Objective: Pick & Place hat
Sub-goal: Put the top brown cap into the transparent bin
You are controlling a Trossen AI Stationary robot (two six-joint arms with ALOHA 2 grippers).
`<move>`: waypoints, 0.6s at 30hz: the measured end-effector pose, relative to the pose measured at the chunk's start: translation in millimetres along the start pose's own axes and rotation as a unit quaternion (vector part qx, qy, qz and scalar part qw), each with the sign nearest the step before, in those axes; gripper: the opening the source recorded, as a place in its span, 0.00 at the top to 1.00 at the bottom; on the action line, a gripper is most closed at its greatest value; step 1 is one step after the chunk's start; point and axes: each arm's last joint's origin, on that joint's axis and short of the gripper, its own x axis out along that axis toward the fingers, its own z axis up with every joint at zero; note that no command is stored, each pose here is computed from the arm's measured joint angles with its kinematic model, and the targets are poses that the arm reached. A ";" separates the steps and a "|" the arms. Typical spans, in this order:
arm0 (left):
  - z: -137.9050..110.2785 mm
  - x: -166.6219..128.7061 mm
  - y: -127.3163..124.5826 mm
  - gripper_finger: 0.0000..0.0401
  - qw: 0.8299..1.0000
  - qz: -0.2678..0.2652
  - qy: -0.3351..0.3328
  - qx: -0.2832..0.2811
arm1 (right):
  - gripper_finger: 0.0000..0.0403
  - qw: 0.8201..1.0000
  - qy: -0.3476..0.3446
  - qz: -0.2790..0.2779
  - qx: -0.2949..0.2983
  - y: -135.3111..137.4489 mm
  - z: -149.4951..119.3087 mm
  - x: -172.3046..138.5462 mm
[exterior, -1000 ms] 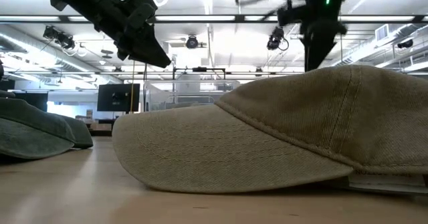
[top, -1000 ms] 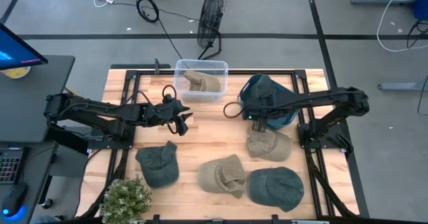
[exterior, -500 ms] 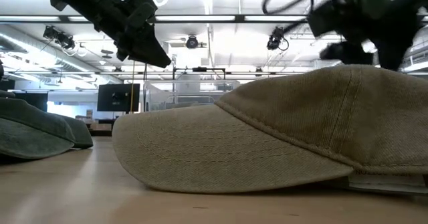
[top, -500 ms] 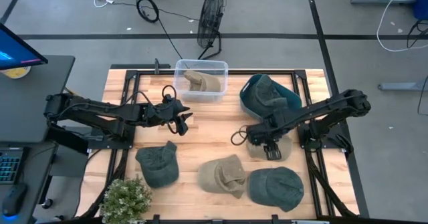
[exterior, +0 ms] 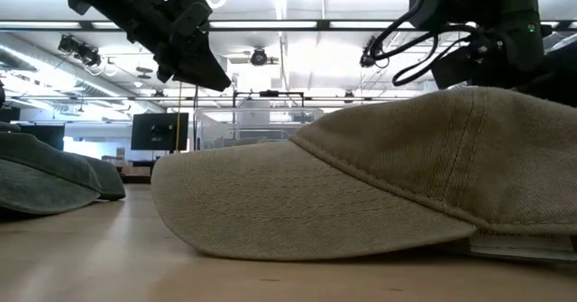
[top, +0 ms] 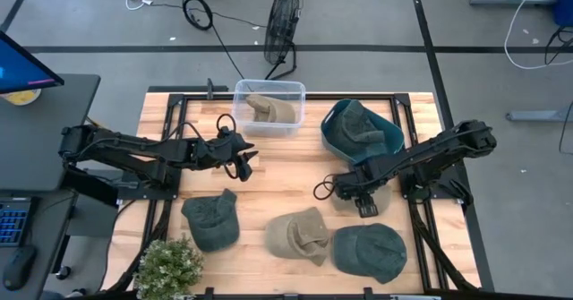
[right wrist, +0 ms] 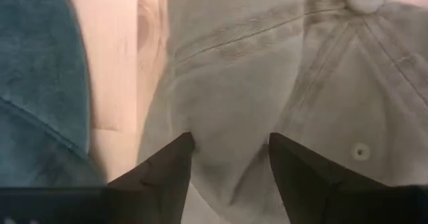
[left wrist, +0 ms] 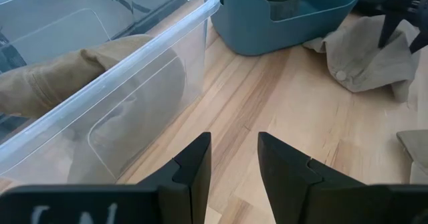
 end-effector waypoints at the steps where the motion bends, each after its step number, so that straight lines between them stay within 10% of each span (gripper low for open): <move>1: 0.0 0.0 0.0 0.69 1.000 0.000 0.000 0.000 | 0.55 1.000 0.000 0.002 -0.001 0.1 0.0 0.0; 8: 0.1 0.0 0.0 0.69 1.000 0.000 0.000 -0.006 | 0.95 0.999 -0.009 0.043 0.002 2.5 2.3 -0.1; 18: -0.1 -0.1 -2.6 0.69 0.999 -0.041 0.011 -0.026 | 0.99 0.985 -0.133 0.032 0.108 5.3 40.6 -51.0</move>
